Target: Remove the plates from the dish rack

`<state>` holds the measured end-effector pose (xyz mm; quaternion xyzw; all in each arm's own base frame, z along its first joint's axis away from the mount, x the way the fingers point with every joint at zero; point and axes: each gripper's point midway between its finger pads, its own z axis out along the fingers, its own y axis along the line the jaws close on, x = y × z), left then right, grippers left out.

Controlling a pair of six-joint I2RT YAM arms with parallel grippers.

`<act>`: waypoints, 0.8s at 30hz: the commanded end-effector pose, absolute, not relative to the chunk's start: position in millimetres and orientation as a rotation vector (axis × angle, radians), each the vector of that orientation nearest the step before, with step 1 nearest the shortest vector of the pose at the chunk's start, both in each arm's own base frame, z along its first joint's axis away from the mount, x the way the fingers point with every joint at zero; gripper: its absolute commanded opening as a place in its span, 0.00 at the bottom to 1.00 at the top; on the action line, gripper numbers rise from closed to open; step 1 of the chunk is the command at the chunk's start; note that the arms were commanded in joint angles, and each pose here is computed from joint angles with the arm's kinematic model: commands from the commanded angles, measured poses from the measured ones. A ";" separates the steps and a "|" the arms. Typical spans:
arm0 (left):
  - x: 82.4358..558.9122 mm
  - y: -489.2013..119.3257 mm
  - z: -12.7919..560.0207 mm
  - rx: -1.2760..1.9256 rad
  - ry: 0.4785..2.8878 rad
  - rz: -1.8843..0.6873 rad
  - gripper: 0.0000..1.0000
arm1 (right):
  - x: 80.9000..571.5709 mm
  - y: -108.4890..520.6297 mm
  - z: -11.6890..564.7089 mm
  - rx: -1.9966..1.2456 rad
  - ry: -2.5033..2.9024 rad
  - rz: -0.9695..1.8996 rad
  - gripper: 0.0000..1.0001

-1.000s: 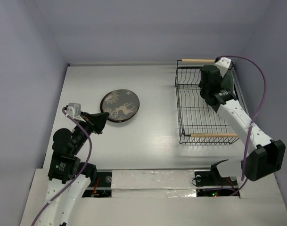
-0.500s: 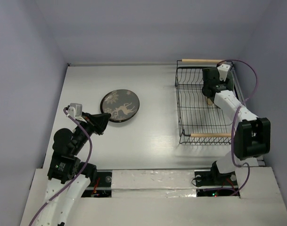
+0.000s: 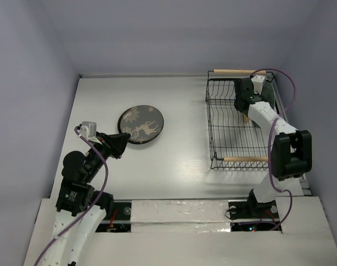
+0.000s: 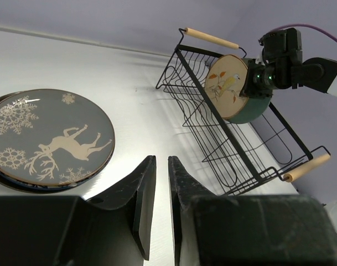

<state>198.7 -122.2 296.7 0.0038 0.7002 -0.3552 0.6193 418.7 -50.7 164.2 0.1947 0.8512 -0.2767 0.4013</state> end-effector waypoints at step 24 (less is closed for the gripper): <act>199.7 -123.3 305.2 0.017 1.578 -0.823 0.15 | 365.5 41.1 379.8 0.419 1.696 -0.014 0.00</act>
